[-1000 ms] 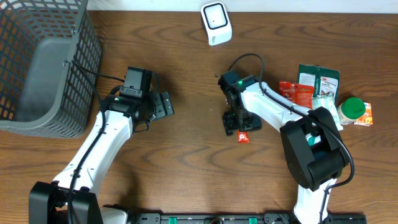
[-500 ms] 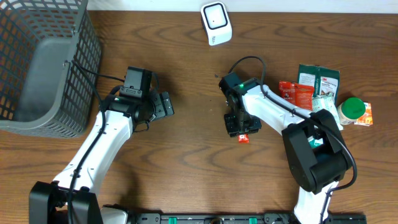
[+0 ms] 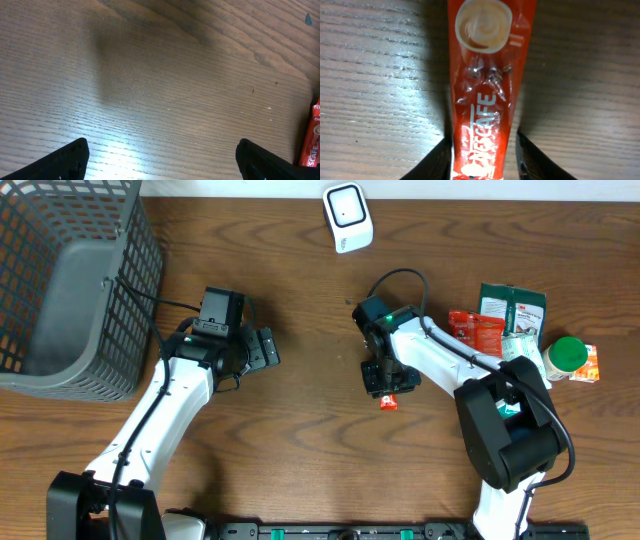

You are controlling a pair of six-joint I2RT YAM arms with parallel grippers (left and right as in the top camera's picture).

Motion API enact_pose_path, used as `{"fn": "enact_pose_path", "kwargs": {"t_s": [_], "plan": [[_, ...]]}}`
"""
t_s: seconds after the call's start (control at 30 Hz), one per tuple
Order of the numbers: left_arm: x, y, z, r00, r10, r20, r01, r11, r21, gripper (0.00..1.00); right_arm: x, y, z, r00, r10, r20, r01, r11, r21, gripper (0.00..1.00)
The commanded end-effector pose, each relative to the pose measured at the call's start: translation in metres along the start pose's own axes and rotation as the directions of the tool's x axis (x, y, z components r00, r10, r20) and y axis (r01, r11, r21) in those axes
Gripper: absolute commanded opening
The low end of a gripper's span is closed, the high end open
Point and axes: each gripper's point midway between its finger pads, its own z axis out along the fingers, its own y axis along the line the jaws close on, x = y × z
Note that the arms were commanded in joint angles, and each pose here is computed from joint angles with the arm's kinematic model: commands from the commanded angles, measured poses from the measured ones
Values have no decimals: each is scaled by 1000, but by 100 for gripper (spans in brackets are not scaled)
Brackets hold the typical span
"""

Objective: Scan the item barcode
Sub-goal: 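Lift the stick with the right gripper up to the scanner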

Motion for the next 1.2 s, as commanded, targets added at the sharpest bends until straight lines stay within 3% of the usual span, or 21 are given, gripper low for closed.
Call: {"fn": "enact_pose_path", "kwargs": {"t_s": [0.0, 0.1, 0.13, 0.17, 0.33, 0.63, 1.0, 1.17], "plan": [[5, 5, 4, 1000, 3, -14, -4, 1000, -19, 94, 6, -9, 20, 1000, 7, -29, -5, 998, 57, 38], [5, 5, 4, 1000, 3, -14, -4, 1000, -19, 94, 6, -9, 20, 1000, 7, -27, -5, 998, 57, 29], [5, 5, 4, 1000, 3, -14, -4, 1000, -19, 94, 6, -9, 20, 1000, 7, -27, -5, 998, 57, 20], [5, 5, 4, 1000, 4, -14, -4, 1000, -19, 94, 6, -9, 20, 1000, 6, -27, -5, 998, 57, 1], [5, 5, 4, 1000, 3, -14, -4, 1000, -19, 94, 1, -6, 1, 998, -56, 1, 56, 998, 38, 1], [5, 5, 4, 1000, 3, -14, -4, 1000, -19, 94, -15, -7, -104, 971, -48, 235, 57, 998, -29, 1], [5, 5, 4, 1000, 3, -14, -4, 1000, -19, 94, -29, -25, -226, 951, -15, 309, 63, 988, -144, 1], [5, 5, 4, 1000, 3, -14, -4, 1000, -19, 94, -35, -28, -259, 957, -25, 291, 69, 988, -141, 1]]}}
